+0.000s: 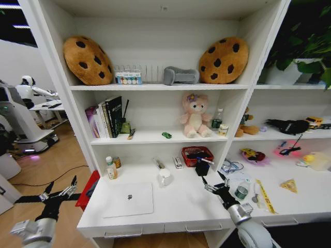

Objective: Organize the objects on the table.

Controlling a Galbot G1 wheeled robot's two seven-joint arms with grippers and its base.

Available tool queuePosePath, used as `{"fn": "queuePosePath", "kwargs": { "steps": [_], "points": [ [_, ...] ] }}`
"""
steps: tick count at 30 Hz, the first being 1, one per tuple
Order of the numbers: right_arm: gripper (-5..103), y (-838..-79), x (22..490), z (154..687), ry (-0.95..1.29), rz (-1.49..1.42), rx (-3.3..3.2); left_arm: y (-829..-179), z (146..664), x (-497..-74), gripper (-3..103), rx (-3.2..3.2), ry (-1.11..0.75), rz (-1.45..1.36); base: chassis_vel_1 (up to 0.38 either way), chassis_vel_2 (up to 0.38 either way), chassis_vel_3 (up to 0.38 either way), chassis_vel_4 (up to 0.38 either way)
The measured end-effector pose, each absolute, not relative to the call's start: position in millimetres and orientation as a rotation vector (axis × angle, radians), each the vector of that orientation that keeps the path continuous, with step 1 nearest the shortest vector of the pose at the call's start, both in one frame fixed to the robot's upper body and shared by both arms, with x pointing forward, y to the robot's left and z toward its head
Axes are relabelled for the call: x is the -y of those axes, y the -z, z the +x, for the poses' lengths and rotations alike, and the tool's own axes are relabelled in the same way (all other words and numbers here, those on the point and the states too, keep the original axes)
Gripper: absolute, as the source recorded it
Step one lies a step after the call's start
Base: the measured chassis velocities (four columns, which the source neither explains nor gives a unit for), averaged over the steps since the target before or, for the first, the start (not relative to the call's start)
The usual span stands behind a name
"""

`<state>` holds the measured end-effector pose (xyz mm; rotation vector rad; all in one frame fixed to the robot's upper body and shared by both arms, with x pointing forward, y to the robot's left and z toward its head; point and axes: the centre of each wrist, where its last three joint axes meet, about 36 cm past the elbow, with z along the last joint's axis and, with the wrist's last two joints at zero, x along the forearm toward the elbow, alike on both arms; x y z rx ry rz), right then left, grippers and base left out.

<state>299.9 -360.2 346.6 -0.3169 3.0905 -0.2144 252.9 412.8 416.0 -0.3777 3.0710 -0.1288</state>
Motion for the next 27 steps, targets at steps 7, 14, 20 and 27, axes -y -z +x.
{"fn": "queuePosePath", "kwargs": {
  "steps": [7,14,20,27],
  "points": [
    [100,-330.2,371.3,283.5,0.230,-0.298,-3.104,-415.8,255.4,-410.7,100,-3.068,0.132,-0.369,0.000,0.000,0.000,0.000],
    [100,-324.6,374.2,280.3,0.229,-0.289,-3.120,-415.7,255.2,-410.7,100,-3.070,0.129,-0.367,0.000,0.000,0.000,0.000],
    [100,-321.2,374.6,281.0,0.231,-0.287,-3.127,-415.3,254.5,-411.5,100,-3.072,0.127,-0.370,0.000,0.000,0.000,0.000],
    [100,-316.6,374.5,278.5,0.230,-0.283,-3.136,-414.6,253.8,-412.5,100,-3.075,0.125,-0.375,-0.078,-0.086,0.082,0.085]
  ]
}}
